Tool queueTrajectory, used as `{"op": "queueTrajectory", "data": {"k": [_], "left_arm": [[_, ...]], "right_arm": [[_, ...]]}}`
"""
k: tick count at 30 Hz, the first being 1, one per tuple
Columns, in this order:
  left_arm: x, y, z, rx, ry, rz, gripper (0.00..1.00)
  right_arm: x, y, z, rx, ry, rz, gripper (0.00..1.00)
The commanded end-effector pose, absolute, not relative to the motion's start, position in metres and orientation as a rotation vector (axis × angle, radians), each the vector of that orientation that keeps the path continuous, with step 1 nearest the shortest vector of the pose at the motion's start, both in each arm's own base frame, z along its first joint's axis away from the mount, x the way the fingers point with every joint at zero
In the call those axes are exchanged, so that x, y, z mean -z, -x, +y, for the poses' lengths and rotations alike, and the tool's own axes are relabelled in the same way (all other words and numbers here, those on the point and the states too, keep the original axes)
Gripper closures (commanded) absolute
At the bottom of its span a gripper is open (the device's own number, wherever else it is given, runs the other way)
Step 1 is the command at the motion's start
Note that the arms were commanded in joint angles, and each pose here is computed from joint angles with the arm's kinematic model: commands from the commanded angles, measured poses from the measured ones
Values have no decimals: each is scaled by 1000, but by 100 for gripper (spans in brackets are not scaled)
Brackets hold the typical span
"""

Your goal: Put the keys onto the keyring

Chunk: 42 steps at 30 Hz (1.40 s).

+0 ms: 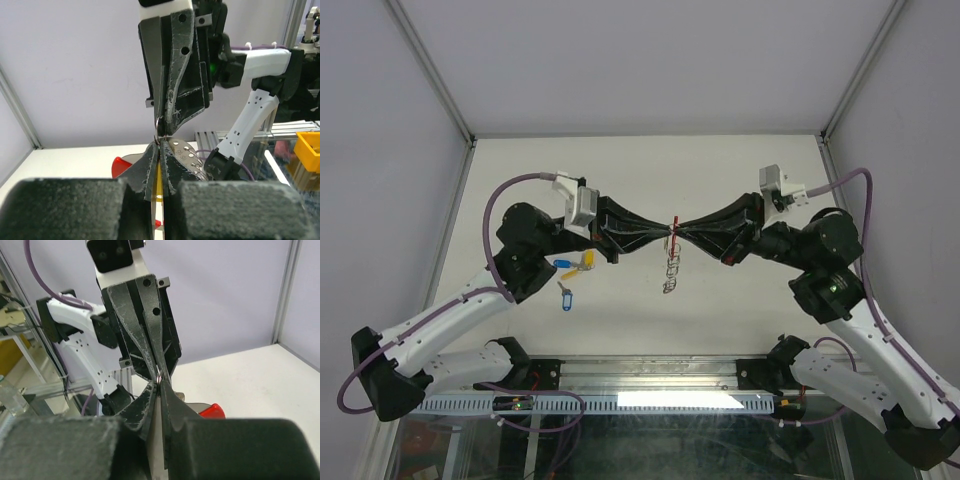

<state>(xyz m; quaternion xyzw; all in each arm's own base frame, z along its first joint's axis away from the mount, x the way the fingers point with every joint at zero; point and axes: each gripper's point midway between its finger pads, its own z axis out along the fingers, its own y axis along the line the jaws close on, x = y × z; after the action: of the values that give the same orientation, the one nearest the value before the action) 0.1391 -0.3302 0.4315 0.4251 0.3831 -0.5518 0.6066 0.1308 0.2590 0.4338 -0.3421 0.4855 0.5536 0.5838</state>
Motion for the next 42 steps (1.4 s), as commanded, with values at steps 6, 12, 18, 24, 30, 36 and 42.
{"op": "queueTrajectory", "data": {"k": [6,12,18,24,30,36,42], "left_arm": [[-420,-147,-325,1087,-1119,995,100],[-413,-147,-323,1046,-1185,1025,100],[-404,-148,-321,998,-1252,1052,100],[-401,-141,-318,996,-1300,1037,100],[-402,-131,-316,1013,-1351,995,100],[-406,-122,-314,1035,-1380,954,100],[-408,-117,-314,1060,-1396,933,100]], "right_arm": [[-441,-121,241,-1102,952,1193,83],[-434,-121,240,-1057,1013,1227,79],[-410,-128,244,-1032,1110,1375,79],[-396,-120,254,-1117,1165,1349,79],[-386,-110,264,-1193,1233,1229,81],[-378,-106,269,-1228,1294,1184,82],[-373,-110,274,-1240,1296,1182,81]]}}
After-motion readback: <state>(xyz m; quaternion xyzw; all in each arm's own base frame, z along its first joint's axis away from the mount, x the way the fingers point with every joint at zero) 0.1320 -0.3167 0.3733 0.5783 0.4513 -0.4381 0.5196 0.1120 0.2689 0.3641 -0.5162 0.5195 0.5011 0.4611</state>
